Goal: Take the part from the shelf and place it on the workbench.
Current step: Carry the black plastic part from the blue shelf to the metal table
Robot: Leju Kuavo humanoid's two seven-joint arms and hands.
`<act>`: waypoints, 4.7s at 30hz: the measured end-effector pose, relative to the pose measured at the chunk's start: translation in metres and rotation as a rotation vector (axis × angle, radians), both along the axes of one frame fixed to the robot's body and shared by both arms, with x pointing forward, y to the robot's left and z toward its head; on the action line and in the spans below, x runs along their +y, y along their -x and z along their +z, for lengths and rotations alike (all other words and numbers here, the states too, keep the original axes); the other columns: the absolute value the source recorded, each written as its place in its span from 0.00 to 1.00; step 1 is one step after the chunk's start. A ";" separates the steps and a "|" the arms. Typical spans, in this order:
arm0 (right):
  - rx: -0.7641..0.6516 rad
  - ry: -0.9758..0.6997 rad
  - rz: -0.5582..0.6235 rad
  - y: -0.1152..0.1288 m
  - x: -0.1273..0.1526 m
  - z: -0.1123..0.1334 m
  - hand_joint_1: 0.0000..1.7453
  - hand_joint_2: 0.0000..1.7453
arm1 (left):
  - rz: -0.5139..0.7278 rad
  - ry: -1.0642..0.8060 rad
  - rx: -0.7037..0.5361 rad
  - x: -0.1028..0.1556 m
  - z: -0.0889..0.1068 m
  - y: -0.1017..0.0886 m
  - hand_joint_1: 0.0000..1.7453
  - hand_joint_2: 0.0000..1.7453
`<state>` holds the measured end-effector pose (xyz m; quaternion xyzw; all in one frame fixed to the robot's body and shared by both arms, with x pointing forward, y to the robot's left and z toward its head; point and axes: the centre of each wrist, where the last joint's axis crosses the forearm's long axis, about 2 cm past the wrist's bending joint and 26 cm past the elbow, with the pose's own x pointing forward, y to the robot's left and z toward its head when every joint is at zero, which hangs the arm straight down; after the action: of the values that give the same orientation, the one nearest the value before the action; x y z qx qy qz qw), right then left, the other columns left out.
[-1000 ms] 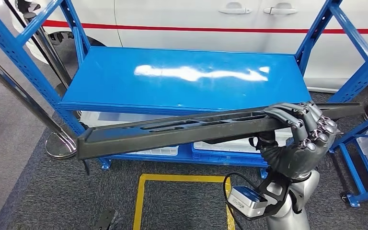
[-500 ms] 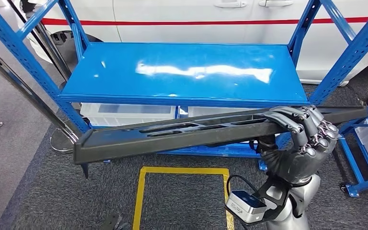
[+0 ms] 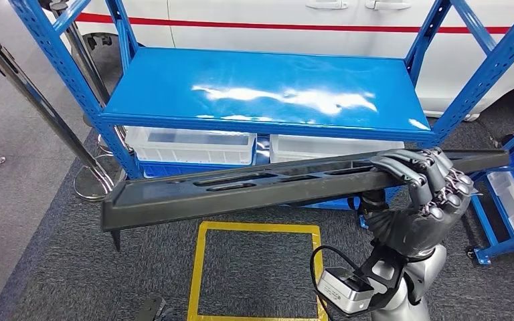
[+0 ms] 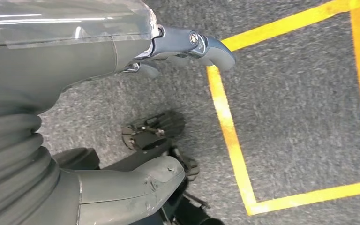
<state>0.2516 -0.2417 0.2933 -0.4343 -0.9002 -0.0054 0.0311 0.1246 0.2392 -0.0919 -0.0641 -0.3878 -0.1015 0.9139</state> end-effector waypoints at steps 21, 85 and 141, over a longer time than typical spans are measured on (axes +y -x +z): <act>-0.004 -0.005 0.005 0.000 0.001 0.000 1.00 1.00 | 0.012 0.005 0.003 0.000 0.000 0.000 0.00 1.00; -0.024 -0.063 -0.160 0.033 -0.040 -0.012 1.00 1.00 | -0.102 -0.038 0.003 -0.005 0.006 -0.018 0.00 1.00; 0.019 -0.156 -0.131 0.015 -0.050 -0.026 1.00 1.00 | -0.023 -0.086 0.023 0.009 0.003 -0.012 0.00 1.00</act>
<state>0.2366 -0.2912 0.2673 -0.4884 -0.8664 -0.0736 0.0730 0.1362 0.2485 -0.0893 -0.0303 -0.3720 -0.1281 0.9189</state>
